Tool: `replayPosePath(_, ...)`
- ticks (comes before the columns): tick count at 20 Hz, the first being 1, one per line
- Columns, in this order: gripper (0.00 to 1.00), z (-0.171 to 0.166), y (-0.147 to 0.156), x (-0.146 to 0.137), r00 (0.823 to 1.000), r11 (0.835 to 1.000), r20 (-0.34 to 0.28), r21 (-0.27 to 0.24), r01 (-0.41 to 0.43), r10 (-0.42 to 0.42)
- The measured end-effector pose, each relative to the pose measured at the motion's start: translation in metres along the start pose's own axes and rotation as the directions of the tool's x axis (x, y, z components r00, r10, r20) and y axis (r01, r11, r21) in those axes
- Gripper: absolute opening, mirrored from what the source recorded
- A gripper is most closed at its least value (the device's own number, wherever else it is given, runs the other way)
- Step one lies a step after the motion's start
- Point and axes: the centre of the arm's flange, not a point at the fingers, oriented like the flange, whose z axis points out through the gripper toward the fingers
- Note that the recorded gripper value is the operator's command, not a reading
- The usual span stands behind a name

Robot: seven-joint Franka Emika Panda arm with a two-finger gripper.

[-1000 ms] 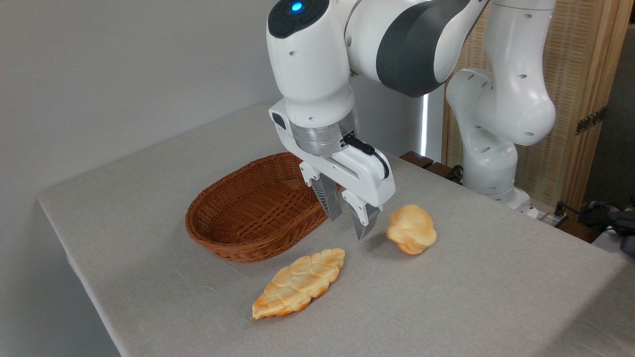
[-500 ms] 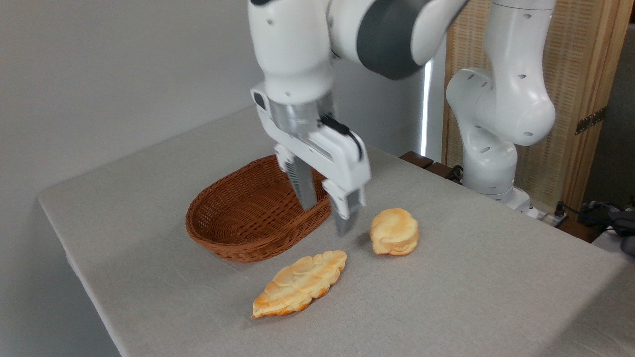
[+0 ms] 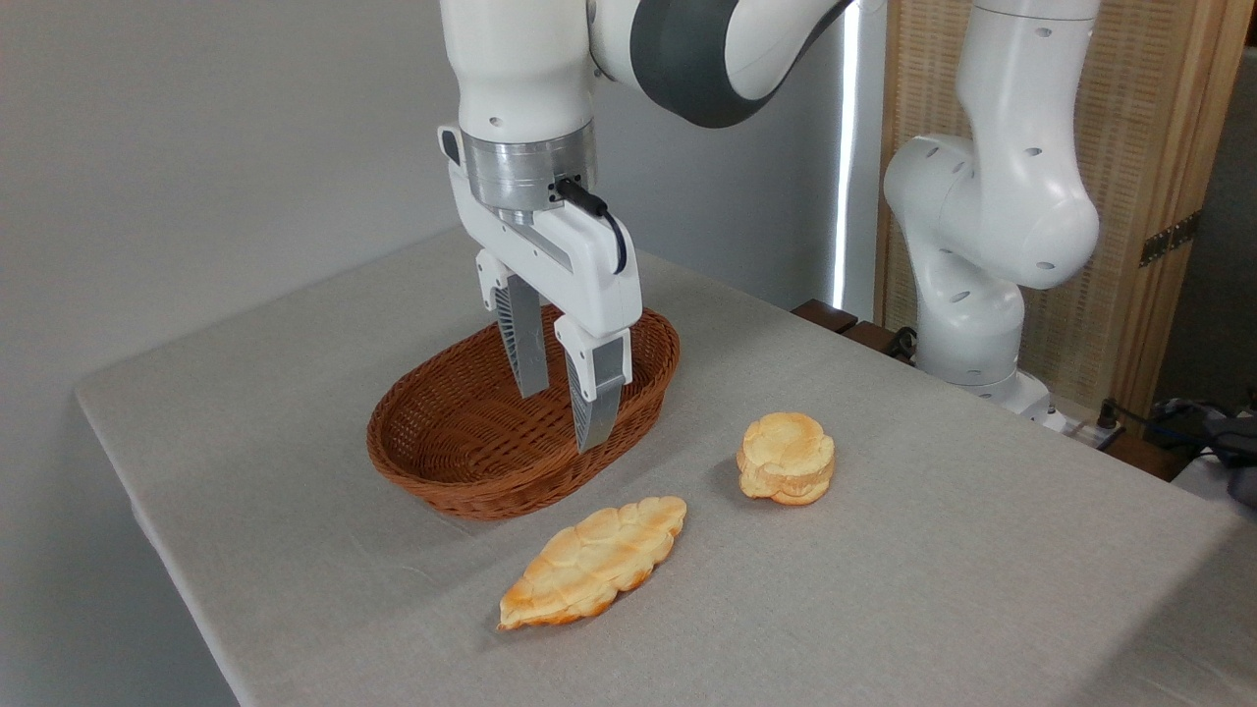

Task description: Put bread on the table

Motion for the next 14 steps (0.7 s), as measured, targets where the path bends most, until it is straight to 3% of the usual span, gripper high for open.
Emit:
replayPosePath(4,1.0,-0.0008,-0.0007,0.0007,0.996,0.996,-0.007,0.006,0.086,-0.086)
replayPosePath(12,1.0,-0.0012,-0.0011,0.0009,0.993,0.993,-0.01,0.008,0.118,-0.118)
replayPosePath(14,1.0,-0.0013,-0.0026,-0.0006,0.992,0.991,0.006,0.03,0.127,-0.127)
